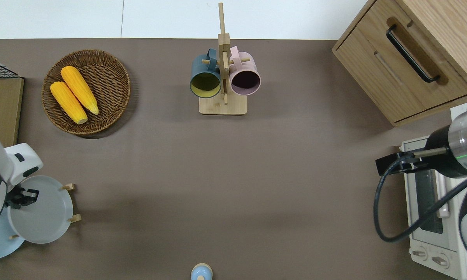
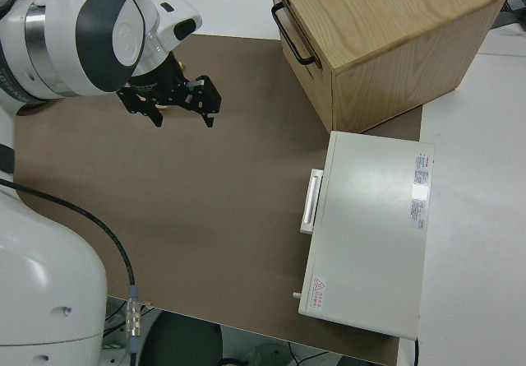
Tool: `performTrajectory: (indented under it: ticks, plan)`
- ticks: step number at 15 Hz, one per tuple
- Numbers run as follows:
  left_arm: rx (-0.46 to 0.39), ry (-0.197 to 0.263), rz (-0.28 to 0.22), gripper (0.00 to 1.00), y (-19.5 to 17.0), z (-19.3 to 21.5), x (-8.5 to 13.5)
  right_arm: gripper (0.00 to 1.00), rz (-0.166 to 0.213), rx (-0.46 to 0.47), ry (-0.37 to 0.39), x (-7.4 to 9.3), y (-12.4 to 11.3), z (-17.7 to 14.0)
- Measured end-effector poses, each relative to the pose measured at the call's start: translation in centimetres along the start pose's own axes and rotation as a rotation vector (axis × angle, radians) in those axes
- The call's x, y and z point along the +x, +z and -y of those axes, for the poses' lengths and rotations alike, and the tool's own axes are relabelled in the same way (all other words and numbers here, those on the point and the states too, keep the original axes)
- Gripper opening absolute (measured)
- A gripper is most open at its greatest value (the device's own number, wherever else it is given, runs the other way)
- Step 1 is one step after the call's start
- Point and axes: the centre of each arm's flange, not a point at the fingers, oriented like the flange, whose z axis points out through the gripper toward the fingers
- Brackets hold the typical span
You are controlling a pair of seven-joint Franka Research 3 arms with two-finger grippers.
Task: Pick gray plate from low plate rack and place it on table with left arm
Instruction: 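Grasp the rim of the front gray plate with the left gripper, then lift the gray plate out of the rack and carry it farther from the robot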
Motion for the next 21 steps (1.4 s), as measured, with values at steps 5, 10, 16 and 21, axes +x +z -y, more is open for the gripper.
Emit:
performTrajectory:
  ticks: [5,10,16,21]
  plan:
    - [-0.001,-0.003,-0.015,0.14,-0.7,-0.2,-0.2,0.99,0.0,0.0,0.0,0.0,0.0,0.0]
    - [0.003,-0.015,-0.031,0.14,-2.6,0.3,-0.8,0.99,0.0,0.0,0.0,0.0,0.0,0.0]
    - [0.012,-0.012,-0.053,0.14,-9.1,-0.2,-2.3,0.99,0.0,0.0,0.0,0.0,0.0,0.0]
    - [-0.239,0.011,-0.072,0.14,-10.5,-3.6,-2.3,0.99,0.0,0.0,0.0,0.0,0.0,0.0]
